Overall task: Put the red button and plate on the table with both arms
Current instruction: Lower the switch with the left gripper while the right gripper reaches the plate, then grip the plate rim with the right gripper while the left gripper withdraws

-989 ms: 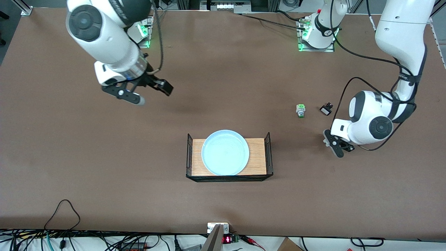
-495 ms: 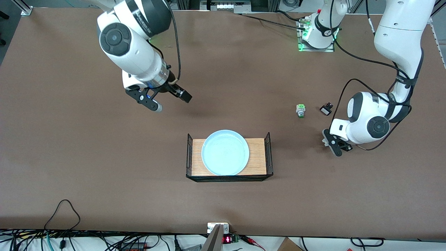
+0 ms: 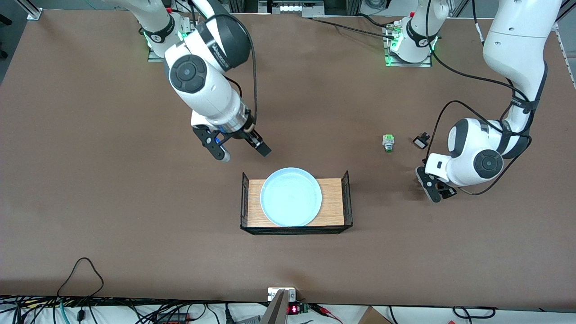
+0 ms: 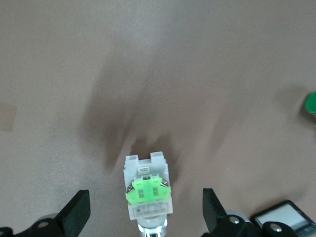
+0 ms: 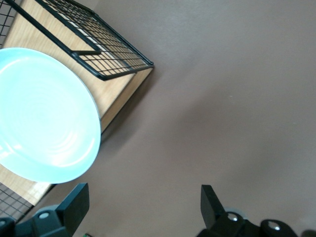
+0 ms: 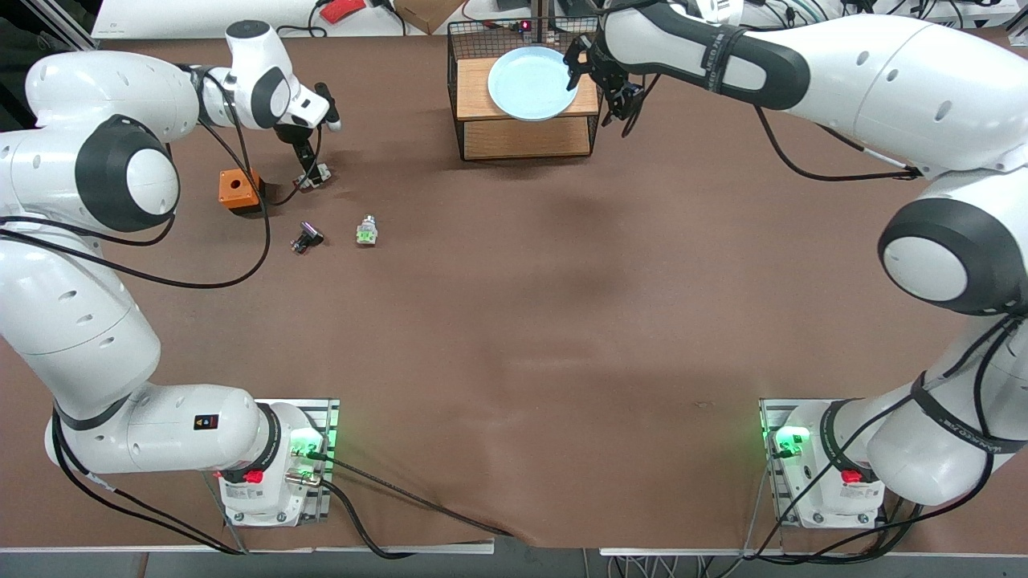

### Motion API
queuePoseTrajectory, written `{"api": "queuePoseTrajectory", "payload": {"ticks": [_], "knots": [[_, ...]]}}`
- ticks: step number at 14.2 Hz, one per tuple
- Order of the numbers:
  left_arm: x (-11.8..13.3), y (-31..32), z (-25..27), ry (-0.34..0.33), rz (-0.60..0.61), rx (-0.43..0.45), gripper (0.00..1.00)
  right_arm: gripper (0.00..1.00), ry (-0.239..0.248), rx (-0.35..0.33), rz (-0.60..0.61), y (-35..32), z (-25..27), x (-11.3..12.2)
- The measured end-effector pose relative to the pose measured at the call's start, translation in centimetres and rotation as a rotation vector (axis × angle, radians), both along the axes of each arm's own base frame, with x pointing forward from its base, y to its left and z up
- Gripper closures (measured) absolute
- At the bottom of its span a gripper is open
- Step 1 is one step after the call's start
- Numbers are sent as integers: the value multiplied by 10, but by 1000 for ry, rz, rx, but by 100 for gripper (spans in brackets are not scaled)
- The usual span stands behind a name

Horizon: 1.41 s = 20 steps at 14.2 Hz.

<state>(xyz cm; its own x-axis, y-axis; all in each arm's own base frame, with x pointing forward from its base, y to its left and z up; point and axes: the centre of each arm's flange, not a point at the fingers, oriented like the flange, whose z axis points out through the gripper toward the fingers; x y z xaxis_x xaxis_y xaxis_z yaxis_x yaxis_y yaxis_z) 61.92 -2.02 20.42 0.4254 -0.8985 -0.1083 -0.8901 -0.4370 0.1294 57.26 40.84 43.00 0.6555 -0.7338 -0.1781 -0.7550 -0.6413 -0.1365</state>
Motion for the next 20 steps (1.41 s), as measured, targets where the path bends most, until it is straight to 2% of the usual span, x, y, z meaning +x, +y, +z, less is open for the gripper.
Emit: {"api": "queuePoseTrajectory", "payload": {"ticks": [4, 6, 8, 12, 15, 18, 20], "knots": [[-3, -23, 69, 55, 83, 31, 0, 0, -55, 30, -22, 8, -13, 23], [-3, -32, 109, 93, 172, 65, 0, 0, -78, 43, -33, 11, -23, 29], [0, -37, 149, 120, 284, 106, 0, 0, -90, 52, -62, 13, -33, 34], [3, -45, 223, 155, 580, 206, 0, 0, -73, 41, -111, 22, -63, 34], [-1, -58, 281, 141, 801, 271, 0, 0, -96, 53, -120, 25, -70, 36], [-6, -66, 323, 88, 854, 267, 0, 0, -131, 72, -136, 27, -78, 41], [-20, -58, 354, 48, 902, 243, 0, 0, -158, 74, -155, 20, -83, 50]]}}
